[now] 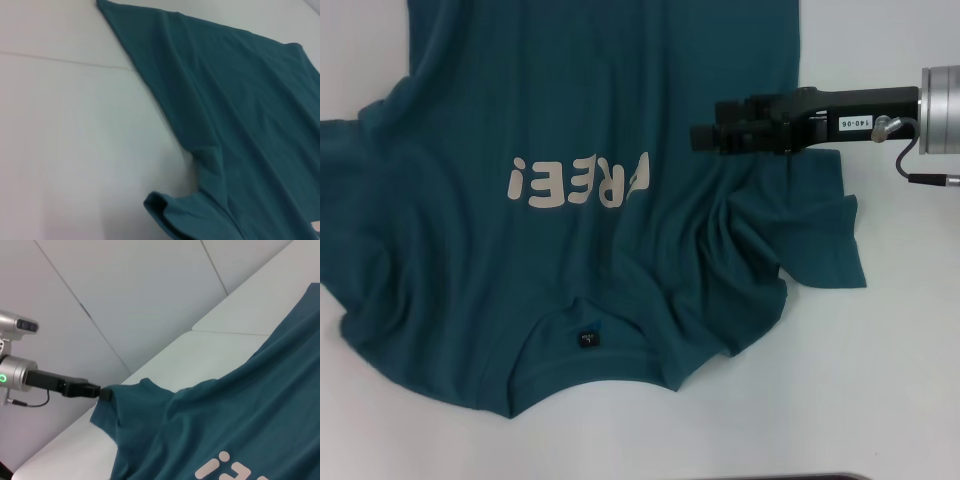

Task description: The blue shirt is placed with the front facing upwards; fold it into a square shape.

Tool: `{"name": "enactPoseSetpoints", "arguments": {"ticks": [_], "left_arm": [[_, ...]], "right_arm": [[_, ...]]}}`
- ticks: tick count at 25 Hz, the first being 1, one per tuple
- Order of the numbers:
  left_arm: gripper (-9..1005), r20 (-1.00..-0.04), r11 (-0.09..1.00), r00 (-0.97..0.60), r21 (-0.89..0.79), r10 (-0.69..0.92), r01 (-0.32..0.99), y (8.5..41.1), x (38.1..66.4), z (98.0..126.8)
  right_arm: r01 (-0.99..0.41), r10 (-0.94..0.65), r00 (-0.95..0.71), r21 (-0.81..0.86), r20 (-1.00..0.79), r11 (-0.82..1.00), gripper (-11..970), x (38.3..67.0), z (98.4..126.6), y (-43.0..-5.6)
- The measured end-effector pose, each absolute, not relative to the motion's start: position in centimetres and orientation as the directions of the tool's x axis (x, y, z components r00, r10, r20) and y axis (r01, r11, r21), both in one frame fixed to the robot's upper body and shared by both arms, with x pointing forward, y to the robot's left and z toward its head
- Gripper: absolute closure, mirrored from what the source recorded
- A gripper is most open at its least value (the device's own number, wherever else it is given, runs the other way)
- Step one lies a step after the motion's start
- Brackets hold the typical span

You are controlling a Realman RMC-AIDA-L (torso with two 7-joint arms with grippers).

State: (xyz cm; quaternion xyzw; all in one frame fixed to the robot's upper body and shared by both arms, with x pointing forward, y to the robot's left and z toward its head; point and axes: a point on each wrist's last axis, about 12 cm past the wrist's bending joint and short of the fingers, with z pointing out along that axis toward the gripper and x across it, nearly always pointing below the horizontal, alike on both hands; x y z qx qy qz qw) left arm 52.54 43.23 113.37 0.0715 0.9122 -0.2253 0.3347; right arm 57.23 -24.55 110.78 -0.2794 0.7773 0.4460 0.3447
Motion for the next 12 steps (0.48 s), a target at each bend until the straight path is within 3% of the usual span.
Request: {"name": "enactPoseSetpoints", "arguments": {"ticks": [12], "left_arm": [[996, -0.653, 0.904, -0.757, -0.309, 0.024, 0.294, 43.6, 53.6, 115.0]], "right_arm": [[-0.734, -0.122, -0.619, 0.517, -0.775, 0.441, 107, 57.0, 110.4, -24.5]]}}
